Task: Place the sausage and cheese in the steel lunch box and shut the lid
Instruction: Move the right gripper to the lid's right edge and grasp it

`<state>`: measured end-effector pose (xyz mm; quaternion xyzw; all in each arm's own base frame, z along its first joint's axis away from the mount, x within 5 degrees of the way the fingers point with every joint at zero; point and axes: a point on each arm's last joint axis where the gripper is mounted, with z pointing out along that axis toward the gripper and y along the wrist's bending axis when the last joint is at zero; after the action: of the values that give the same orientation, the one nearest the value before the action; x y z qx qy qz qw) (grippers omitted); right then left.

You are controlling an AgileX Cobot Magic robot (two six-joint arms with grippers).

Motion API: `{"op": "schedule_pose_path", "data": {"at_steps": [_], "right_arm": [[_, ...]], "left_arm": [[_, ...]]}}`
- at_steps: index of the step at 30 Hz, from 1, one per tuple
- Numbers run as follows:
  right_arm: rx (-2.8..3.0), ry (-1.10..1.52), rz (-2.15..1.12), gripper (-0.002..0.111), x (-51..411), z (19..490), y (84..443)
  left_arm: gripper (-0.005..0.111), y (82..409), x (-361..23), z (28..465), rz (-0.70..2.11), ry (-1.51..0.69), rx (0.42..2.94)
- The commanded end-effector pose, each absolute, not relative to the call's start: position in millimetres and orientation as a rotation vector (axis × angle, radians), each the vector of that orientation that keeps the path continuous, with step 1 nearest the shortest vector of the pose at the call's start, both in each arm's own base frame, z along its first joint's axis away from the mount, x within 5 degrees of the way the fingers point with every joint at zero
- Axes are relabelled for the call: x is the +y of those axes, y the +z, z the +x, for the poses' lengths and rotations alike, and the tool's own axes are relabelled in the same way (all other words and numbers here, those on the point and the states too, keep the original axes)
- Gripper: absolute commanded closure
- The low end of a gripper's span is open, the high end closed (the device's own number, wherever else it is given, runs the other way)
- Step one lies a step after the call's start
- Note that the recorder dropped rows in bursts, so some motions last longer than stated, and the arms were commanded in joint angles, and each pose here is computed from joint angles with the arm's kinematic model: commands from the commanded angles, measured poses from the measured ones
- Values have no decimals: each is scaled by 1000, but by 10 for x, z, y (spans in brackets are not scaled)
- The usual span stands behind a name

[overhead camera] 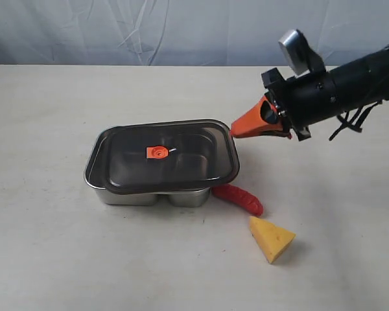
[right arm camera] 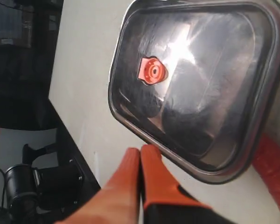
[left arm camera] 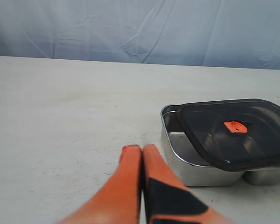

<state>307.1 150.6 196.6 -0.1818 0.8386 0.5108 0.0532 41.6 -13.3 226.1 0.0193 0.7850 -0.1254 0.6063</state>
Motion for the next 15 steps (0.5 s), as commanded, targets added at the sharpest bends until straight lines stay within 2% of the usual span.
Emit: {"op": "schedule_pose_path", "data": {"at_steps": [1, 8, 15], "right_arm": [[2589, 1623, -559, 109, 1495, 3139, 1639], [2593, 1594, -609, 109, 1486, 3136, 1589], [2641, 1450, -648, 109, 1444, 3158, 1513]], "left_arm": [[107, 2263, -129, 415, 41, -285, 1803], [107, 2263, -129, 415, 41, -285, 1803], [107, 2263, -129, 415, 41, -285, 1803]]}}
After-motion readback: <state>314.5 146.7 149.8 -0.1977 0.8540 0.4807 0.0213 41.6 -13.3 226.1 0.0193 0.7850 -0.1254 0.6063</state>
